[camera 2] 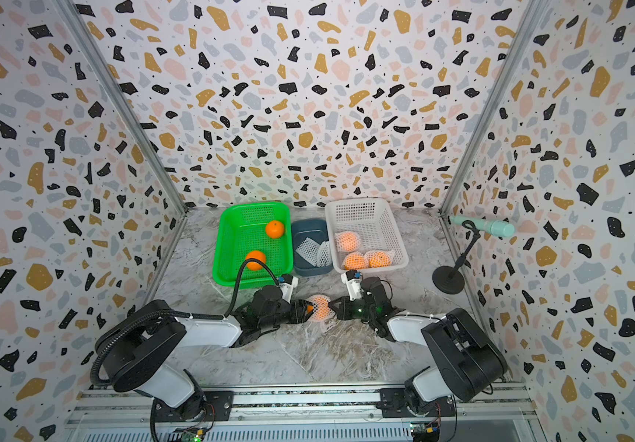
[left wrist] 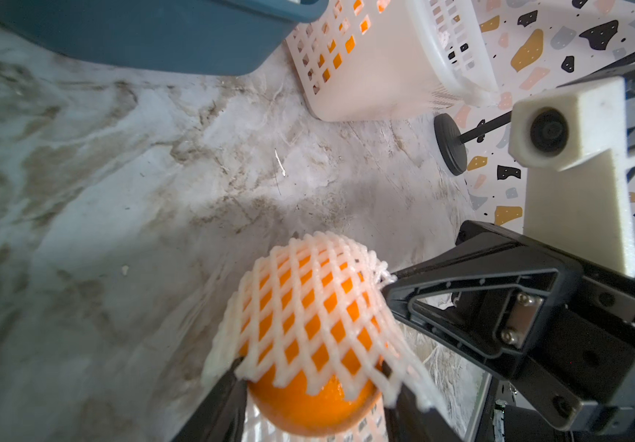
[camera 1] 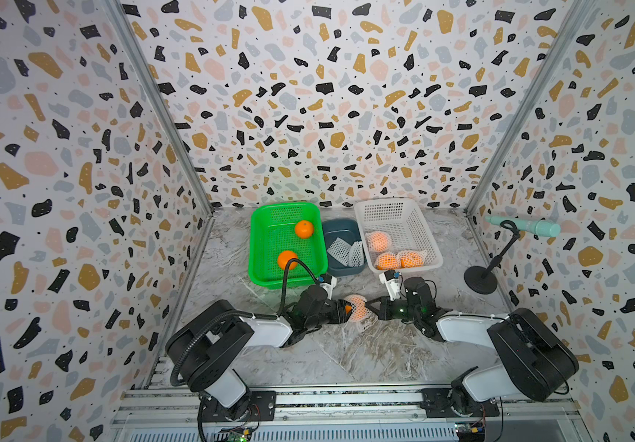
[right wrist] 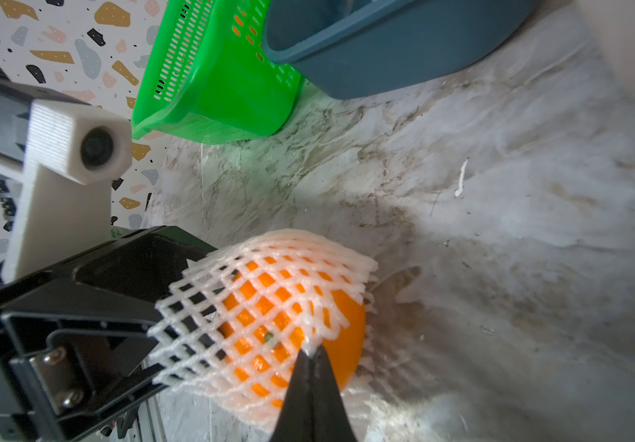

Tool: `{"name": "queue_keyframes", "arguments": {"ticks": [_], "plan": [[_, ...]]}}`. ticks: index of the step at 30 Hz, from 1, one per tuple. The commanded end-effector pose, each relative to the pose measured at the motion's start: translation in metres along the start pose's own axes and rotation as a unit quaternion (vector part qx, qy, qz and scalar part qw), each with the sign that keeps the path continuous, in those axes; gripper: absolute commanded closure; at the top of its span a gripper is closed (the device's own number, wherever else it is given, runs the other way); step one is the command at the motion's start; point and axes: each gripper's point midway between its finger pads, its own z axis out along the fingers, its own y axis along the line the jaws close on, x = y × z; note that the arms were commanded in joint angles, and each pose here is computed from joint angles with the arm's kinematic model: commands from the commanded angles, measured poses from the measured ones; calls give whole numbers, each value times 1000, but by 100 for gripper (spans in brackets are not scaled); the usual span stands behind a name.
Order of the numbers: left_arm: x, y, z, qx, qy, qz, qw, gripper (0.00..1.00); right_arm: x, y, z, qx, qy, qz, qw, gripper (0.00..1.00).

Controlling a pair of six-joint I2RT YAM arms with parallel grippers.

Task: Remove foam nets from oranges
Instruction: Remove the foam net from the orange.

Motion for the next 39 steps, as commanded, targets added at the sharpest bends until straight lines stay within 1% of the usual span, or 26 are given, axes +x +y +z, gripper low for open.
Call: {"name": "queue_keyframes", "arguments": {"ticks": [1, 5, 8, 15, 18, 27, 33, 39], "plan": [[-5, -9, 4, 14, -5, 3, 1000, 40, -3, 7, -4, -14, -7, -4, 1000, 99], [-2, -6, 6, 9, -1, 0, 1000, 28, -3, 8, -4, -17, -8, -3, 1000, 99], [-3, -5, 7, 6, -1, 0, 1000, 24, -2, 7, -4, -18, -7, -3, 1000, 99], [-3, -6, 9, 8, -1, -4, 1000, 23, -2, 8, -4, -21, -6, -3, 1000, 99], [-5, -10, 10, 18, -4, -6, 1000, 23, -2, 10, -3, -24, -5, -3, 1000, 99], [-7, -13, 15, 23, -3, -7, 1000, 27, -2, 9, -3, -22, -4, -3, 1000, 99], [-6, -12, 16, 23, -2, -8, 1000, 37, -2, 8, -4, -18, -5, -3, 1000, 99], [-9, -17, 12, 29, -7, -3, 1000, 41, -3, 6, -6, -10, -7, -5, 1000, 99]]}}
